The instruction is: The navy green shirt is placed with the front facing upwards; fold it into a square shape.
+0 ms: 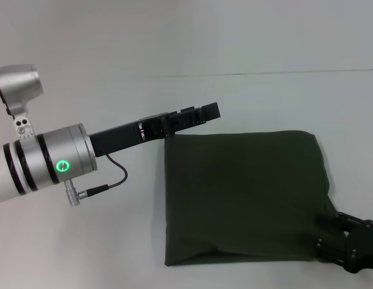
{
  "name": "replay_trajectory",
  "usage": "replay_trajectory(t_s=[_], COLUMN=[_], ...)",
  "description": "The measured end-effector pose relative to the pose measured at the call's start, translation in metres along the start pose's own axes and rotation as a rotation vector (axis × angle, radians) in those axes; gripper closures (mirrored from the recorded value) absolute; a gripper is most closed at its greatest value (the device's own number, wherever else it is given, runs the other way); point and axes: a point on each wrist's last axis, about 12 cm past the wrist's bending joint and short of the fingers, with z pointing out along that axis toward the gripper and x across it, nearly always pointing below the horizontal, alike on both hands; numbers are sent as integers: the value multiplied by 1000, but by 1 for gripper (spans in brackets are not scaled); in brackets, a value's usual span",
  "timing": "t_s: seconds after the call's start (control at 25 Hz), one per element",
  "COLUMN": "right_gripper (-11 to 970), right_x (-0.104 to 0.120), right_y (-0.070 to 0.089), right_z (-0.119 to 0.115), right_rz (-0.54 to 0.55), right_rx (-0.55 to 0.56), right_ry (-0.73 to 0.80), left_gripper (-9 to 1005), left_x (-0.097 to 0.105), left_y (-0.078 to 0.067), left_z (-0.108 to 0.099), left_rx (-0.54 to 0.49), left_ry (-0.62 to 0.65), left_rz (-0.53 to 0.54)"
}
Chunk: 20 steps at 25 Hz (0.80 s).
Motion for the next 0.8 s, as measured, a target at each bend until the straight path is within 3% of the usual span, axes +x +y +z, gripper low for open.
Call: replay_trajectory(t_s=[0.8], right_gripper=[255], right_x=[13], right_y=[-4], right_z=[-19], right_rz=[50], right_rx=[103], right_ry=[-2], left_gripper=[46], left_x=[2], left_y=[0], left_z=[1], left_rx=[2], left_ry=[4], left_rz=[-5])
